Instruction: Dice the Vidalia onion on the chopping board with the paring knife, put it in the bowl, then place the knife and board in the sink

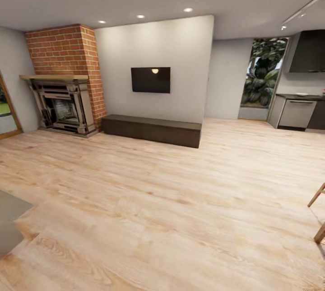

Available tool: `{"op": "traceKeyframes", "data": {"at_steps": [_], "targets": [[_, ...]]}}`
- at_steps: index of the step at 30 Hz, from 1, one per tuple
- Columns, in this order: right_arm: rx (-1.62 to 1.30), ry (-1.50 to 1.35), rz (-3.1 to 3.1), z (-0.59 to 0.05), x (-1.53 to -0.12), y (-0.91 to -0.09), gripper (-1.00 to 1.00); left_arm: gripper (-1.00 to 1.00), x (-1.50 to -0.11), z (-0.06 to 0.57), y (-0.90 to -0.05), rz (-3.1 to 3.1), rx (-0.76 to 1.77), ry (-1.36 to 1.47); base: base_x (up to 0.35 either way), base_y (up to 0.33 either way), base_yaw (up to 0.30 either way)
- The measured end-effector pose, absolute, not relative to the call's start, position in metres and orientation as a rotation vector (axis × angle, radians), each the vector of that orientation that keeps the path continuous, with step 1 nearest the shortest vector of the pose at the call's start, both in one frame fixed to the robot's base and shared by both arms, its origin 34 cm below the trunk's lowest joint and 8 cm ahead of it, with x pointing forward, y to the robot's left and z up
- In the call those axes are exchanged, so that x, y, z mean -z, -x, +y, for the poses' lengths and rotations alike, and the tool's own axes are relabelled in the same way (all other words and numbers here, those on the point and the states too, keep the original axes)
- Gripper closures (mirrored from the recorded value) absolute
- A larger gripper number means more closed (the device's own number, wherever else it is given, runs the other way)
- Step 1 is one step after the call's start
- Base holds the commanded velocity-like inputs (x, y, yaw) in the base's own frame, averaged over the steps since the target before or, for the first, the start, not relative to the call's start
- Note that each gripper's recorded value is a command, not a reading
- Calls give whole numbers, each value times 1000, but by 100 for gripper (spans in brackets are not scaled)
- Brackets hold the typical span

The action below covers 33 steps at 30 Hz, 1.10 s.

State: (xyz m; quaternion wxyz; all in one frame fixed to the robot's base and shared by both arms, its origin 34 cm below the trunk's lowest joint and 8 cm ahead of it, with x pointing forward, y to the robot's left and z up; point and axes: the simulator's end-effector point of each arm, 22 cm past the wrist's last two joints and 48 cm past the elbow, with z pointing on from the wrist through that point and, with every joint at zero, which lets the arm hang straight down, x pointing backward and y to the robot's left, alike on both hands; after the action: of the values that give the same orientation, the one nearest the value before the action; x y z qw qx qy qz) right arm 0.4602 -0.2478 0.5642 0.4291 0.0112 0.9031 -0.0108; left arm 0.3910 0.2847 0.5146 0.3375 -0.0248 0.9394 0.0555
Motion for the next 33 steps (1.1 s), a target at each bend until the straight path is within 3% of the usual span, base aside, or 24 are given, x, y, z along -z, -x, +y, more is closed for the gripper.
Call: {"op": "traceKeyframes", "data": {"at_steps": [33], "targets": [[27,-28,2254,-248,-564,-460,-100,-100,-513,283,-389,2454,-142,64,320,0,-278]]}}
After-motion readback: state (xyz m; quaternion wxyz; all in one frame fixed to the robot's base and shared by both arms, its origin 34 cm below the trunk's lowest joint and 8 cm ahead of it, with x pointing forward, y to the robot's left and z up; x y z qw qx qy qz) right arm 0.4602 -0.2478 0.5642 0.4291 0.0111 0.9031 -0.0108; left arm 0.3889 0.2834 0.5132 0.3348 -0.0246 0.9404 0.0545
